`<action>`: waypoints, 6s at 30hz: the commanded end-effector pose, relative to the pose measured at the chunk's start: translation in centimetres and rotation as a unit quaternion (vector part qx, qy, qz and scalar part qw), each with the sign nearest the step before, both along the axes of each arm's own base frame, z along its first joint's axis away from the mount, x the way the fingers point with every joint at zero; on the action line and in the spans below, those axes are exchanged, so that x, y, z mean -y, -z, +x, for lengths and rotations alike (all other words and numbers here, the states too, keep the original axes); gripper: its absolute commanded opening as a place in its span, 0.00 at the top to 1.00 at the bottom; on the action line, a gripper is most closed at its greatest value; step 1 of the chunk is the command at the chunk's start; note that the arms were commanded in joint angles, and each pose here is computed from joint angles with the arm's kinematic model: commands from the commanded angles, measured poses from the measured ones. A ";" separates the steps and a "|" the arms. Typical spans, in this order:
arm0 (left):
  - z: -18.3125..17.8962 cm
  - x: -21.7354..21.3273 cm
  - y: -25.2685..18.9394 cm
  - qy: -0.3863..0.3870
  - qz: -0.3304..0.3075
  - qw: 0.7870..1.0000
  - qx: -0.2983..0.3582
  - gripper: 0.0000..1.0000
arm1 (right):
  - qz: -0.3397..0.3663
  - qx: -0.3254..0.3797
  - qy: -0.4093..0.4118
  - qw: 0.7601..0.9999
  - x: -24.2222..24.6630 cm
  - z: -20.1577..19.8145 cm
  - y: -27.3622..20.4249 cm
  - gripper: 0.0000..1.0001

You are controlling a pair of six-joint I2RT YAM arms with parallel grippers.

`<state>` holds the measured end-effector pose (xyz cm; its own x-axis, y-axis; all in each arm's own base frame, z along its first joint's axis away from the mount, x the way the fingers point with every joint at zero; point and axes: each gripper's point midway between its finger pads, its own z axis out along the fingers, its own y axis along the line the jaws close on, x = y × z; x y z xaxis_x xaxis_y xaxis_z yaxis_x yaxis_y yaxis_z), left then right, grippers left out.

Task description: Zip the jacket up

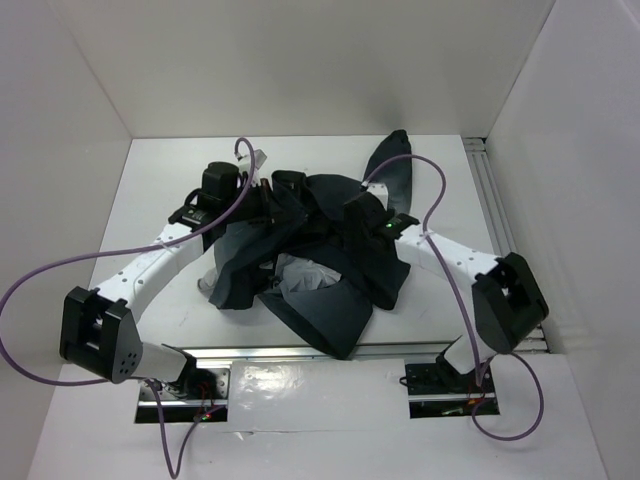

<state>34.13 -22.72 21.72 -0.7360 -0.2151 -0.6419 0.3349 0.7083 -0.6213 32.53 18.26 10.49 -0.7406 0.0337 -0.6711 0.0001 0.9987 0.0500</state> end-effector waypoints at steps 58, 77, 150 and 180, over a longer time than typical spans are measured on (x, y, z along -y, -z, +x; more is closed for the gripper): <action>-3.9 1.7 -6.1 -0.005 -0.186 0.979 0.088 1.00 | 0.395 0.263 -0.224 0.851 -9.2 -2.8 -16.5 1.00; -3.4 2.8 -7.2 -0.003 -0.225 0.974 0.010 1.00 | 0.375 0.293 -0.271 0.837 -10.1 -3.8 -18.0 1.00; -2.2 2.2 -6.4 0.014 -0.222 0.973 -0.062 1.00 | 0.337 0.305 -0.277 0.846 -9.1 -4.5 -18.4 1.00; -2.1 3.2 -5.5 0.038 -0.225 0.970 -0.086 1.00 | 0.342 0.297 -0.309 0.837 -10.5 -4.5 -18.3 1.00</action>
<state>31.89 -25.15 24.95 -0.8525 -0.4036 -0.3322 0.1764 0.3761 -0.9096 28.11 27.91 26.08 -0.3567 0.2805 -0.8911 -0.6839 0.5714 0.4536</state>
